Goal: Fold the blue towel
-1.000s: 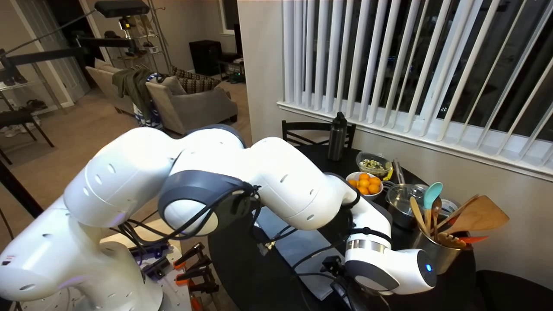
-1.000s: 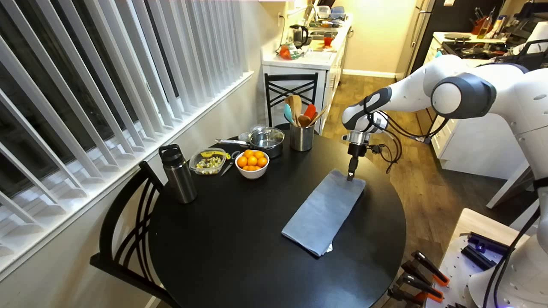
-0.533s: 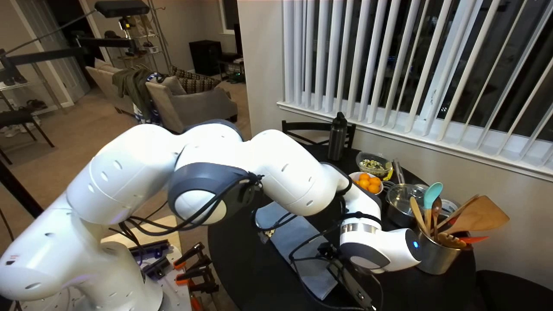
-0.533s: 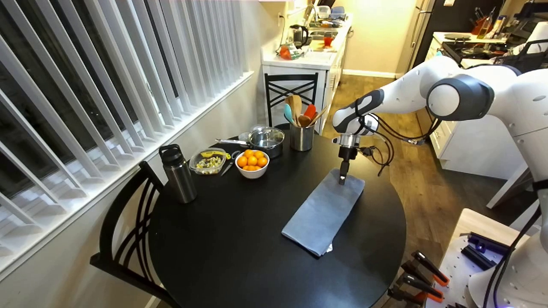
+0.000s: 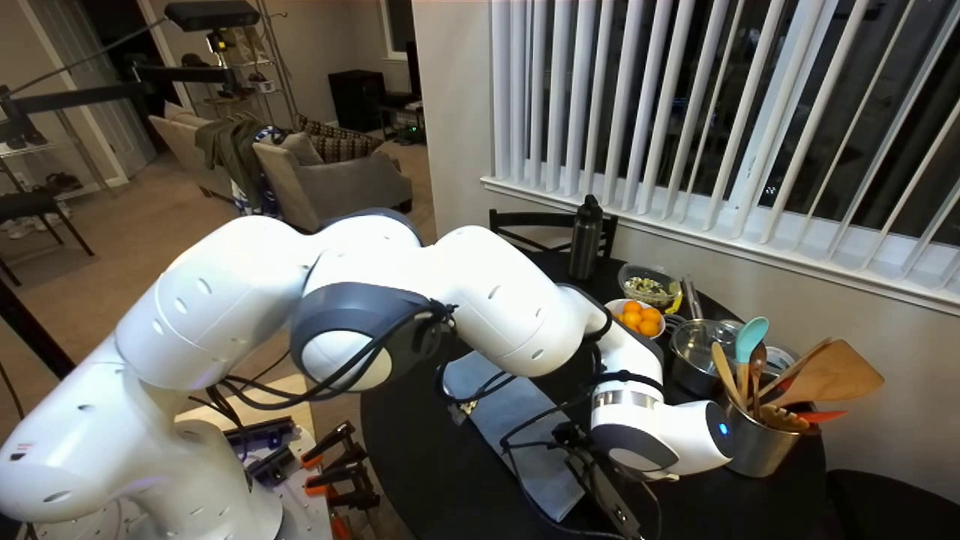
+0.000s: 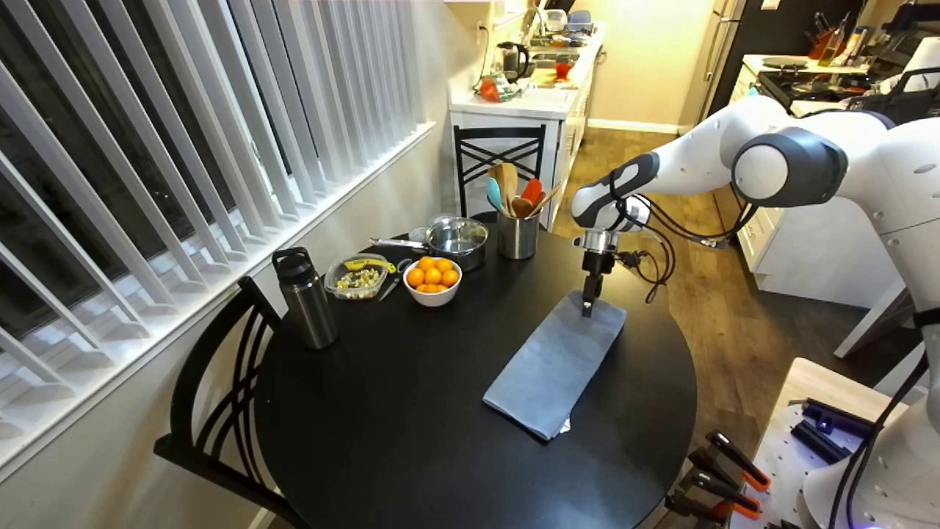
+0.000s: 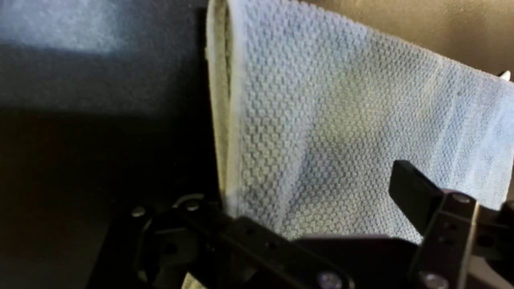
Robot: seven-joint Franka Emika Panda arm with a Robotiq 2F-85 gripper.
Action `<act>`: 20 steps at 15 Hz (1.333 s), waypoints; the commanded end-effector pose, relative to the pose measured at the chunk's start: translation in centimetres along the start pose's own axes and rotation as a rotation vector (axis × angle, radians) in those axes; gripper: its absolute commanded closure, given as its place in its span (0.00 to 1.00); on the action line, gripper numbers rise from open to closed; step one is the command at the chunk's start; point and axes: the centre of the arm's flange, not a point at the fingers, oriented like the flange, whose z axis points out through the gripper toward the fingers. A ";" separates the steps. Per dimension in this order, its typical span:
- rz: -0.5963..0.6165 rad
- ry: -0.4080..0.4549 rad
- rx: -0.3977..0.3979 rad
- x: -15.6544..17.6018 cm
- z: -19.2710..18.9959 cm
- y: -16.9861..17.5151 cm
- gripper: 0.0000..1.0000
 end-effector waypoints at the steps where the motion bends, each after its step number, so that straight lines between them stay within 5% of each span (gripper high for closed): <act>1: 0.015 -0.029 0.038 -1.6 -0.5 -0.3 0.00; 2: -0.009 -0.032 0.045 -1.7 -0.5 -0.3 0.25; 4: -0.018 -0.034 0.052 -1.9 -0.3 -0.3 0.32; 14: 0.018 -0.016 0.052 -3.2 -1.8 0.2 0.99; 20: 0.107 -0.045 -0.006 -3.3 -5.4 -0.7 0.98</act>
